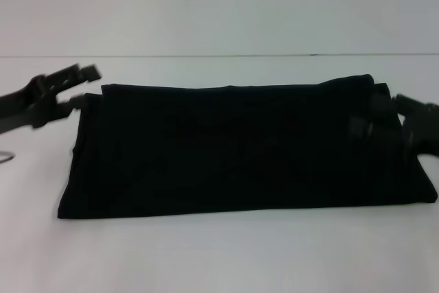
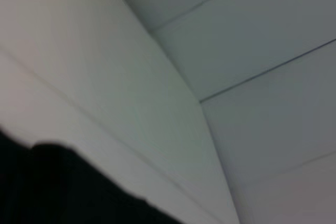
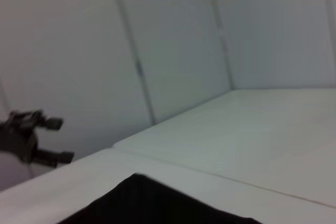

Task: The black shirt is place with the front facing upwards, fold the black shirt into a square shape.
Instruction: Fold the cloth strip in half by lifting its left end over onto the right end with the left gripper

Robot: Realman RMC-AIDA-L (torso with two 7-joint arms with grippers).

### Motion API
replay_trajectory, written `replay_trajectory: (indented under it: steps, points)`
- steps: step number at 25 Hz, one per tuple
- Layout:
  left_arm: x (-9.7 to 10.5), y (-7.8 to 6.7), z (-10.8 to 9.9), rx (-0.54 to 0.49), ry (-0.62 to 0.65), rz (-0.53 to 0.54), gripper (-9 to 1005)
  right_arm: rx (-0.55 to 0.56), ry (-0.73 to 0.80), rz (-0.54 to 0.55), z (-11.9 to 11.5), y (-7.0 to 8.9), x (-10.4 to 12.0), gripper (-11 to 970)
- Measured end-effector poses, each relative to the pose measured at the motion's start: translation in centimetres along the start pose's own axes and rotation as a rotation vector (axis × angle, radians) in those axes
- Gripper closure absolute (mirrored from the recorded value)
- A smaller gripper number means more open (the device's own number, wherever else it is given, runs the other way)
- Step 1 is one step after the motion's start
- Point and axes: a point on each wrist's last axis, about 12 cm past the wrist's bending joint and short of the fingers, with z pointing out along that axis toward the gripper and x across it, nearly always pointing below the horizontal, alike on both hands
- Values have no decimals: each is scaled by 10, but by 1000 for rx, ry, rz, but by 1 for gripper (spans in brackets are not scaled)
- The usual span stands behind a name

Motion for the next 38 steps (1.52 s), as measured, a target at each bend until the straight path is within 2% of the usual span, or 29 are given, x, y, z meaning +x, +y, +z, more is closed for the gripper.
replay_trajectory:
  steps: [2, 7, 10, 13, 20, 38]
  points:
    - [3, 2, -14, -9, 54, -62, 132, -34, 0, -80, -8, 9, 8, 193]
    - [16, 10, -48, -68, 146, -161, 95, -100, 10, -232, -18, 28, 28, 178]
    - [24, 16, -65, -121, 160, -223, 88, -120, 14, -282, -16, 37, 38, 7]
    - [32, 24, -74, -194, 194, -279, 88, -128, 29, -291, -11, 42, 44, 11]
    - [38, 34, -72, -293, 211, -329, 89, -112, 58, -297, -2, 45, 58, 13]
    - [45, 41, -61, -341, 198, -374, 88, -93, 34, -285, 1, 44, 55, 14]
